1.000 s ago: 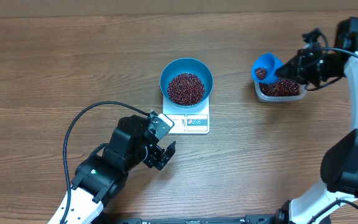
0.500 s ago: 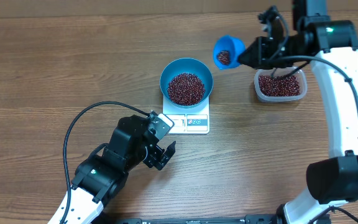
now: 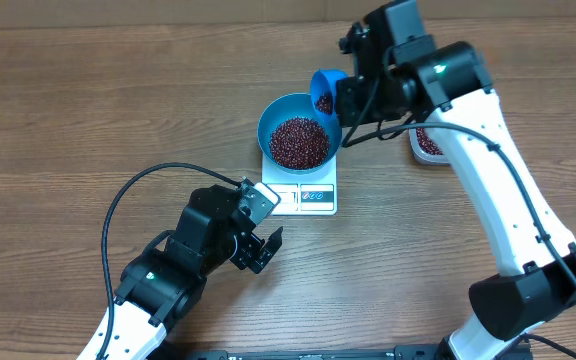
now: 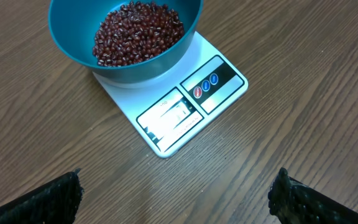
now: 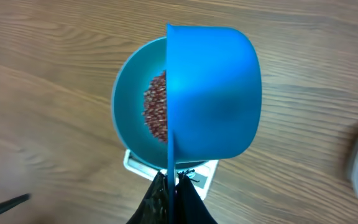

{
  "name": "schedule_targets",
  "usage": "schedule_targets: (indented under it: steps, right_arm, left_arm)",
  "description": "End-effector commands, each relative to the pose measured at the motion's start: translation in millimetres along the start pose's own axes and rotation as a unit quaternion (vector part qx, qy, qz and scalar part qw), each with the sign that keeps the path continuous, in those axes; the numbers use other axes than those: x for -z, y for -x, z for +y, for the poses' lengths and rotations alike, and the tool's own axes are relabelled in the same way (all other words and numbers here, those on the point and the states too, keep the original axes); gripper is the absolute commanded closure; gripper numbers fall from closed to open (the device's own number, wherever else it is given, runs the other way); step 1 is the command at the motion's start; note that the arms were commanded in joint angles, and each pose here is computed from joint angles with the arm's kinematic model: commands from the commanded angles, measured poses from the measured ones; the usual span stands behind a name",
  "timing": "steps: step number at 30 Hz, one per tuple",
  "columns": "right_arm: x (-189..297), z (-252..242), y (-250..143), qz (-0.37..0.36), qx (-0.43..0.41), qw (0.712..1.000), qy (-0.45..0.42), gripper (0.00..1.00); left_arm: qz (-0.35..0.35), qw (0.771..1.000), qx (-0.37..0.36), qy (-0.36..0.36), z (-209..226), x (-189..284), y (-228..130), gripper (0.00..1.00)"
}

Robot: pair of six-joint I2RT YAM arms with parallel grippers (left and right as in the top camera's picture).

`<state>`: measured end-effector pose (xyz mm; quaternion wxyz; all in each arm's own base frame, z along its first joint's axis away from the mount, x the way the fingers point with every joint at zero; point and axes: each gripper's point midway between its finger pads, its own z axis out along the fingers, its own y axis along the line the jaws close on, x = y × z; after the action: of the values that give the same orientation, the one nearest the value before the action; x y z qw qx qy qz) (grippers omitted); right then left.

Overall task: Scoop item into bowl and weigh 150g on scale
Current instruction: 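Tip the scoop with the right gripper to pour beans into the bowl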

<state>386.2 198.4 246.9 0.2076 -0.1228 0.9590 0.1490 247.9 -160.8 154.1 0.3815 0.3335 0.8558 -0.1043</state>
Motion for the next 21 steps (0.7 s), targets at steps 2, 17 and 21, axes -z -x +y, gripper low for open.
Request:
schedule_targets:
  steps: [2, 17, 21]
  right_arm:
    - [24, -5, 14, -0.059, -0.004, 0.994, -0.087, 0.96]
    - [27, 8, 12, -0.085, 0.007, 0.984, -0.158, 0.96]
    - [27, 13, 11, -0.088, 0.014, 0.983, -0.162, 0.96]
  left_arm:
    - [-0.003, 1.000, 0.002, -0.007, -1, 0, 1, 0.00]
    - [-0.003, 1.000, 0.002, -0.007, -1, 0, 1, 0.00]
    - [-0.003, 1.000, 0.002, -0.007, -1, 0, 1, 0.00]
